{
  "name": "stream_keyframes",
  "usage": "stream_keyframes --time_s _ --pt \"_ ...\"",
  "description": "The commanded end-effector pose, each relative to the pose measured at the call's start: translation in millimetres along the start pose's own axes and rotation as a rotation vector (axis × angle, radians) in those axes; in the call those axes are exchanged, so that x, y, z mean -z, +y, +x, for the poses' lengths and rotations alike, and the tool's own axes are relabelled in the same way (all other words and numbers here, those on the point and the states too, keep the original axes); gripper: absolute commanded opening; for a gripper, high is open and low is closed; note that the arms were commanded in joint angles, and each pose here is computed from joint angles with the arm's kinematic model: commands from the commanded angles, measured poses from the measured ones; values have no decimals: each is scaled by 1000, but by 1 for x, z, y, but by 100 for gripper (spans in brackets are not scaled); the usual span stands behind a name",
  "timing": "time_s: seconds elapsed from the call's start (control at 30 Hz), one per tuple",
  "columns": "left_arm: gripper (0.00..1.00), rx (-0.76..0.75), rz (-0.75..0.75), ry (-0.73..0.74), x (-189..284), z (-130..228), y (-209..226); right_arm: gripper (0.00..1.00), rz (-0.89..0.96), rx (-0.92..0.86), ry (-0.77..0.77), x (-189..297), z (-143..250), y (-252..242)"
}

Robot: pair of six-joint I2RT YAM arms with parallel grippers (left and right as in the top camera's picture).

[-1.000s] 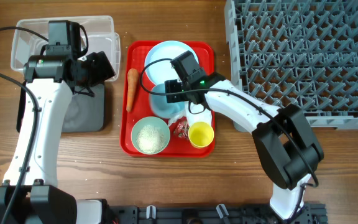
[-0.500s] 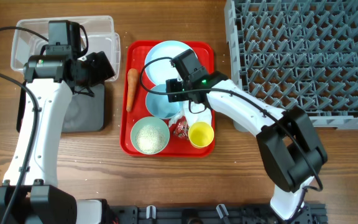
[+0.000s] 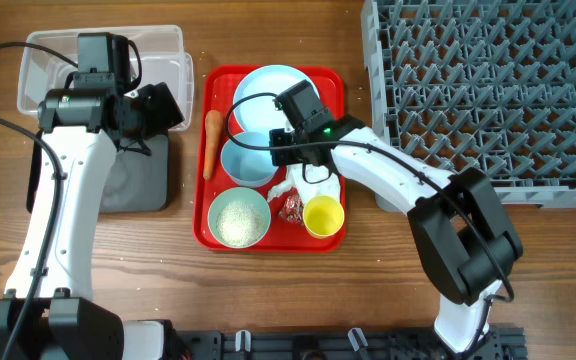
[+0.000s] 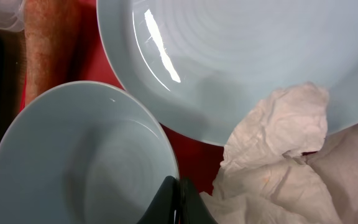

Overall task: Sort waste into correct bins and load items into the dishwasher rack
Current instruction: 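Carry the bowl to the dish rack and set it in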

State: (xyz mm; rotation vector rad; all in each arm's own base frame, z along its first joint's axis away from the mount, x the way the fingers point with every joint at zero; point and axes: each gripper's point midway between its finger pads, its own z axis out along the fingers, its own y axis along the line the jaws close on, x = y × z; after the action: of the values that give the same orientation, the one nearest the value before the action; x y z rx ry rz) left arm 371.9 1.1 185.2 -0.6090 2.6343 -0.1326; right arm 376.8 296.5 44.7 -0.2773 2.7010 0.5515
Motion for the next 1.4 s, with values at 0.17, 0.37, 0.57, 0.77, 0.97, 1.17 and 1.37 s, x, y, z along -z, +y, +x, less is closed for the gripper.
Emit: stream_keyframes --time_s 0.17,0.37,0.57,0.77,0.97,1.17,1.37 --pt "88 17 -23 3 -4 0 5 4 -59 116 -159 73 -53 25" --pt "96 17 -23 3 -4 0 5 4 324 27 -529 200 -128 -65" --pt "99 17 -23 3 -4 0 5 4 890 -78 -693 292 -151 -201" --pt "100 17 -23 3 -4 0 5 4 1141 234 -743 325 -203 -233" --pt "100 17 -18 -8 -4 -2 4 4 1422 576 -414 251 -215 -282" --pt "99 17 -3 -37 -4 -10 1 4 1373 671 -355 217 -215 -286" --pt "100 17 -4 -37 -4 -9 1 4 1257 724 -306 186 -205 -274"
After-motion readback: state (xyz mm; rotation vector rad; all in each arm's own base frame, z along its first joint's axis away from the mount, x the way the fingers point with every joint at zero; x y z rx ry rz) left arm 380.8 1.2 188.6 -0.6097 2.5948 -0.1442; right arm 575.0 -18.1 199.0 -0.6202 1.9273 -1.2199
